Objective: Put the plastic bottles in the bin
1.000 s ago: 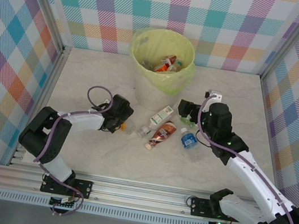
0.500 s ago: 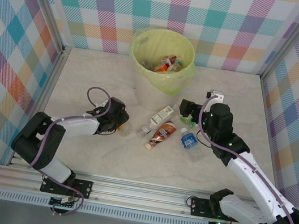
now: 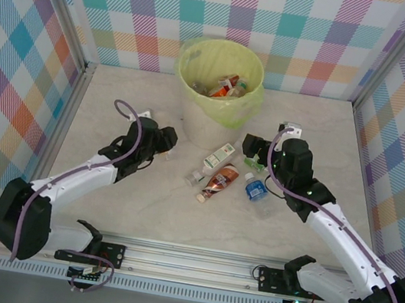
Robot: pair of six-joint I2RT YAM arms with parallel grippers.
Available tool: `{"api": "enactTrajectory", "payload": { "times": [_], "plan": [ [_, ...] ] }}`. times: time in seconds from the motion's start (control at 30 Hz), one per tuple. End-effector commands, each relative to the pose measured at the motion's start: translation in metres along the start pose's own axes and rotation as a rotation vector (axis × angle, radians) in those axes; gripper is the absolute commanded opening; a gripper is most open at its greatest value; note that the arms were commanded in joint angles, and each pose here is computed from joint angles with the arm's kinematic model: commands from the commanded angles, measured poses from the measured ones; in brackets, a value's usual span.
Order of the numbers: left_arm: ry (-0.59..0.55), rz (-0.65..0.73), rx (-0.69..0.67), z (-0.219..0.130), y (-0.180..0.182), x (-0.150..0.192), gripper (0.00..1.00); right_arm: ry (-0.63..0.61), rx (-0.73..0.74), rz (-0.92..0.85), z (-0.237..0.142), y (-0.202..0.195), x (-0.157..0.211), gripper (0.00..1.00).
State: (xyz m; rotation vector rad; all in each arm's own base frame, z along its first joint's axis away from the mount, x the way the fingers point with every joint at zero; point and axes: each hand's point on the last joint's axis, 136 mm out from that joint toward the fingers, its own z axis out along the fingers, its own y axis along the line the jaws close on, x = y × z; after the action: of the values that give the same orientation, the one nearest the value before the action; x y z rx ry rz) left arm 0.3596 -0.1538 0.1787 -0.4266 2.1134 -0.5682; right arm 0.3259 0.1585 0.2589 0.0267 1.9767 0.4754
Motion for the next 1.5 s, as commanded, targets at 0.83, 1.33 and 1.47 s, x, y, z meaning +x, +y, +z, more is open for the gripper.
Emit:
{"api": "enactTrajectory", "payload": {
  "times": [0.83, 1.33, 1.47],
  "plan": [
    [-0.523, 0.444, 0.236, -0.049, -0.182, -0.211, 0.42, -0.057, 0.049, 0.063, -0.019, -0.011, -0.012, 1.00],
    [-0.292, 0.468, 0.205, 0.043, -0.208, -0.197, 0.45, -0.082, 0.074, 0.069, -0.037, -0.022, -0.011, 1.00],
    [-0.205, 0.485, 0.139, 0.062, -0.200, -0.188, 0.47, -0.078, 0.078, 0.072, -0.037, -0.023, -0.009, 1.00]
  ]
}}
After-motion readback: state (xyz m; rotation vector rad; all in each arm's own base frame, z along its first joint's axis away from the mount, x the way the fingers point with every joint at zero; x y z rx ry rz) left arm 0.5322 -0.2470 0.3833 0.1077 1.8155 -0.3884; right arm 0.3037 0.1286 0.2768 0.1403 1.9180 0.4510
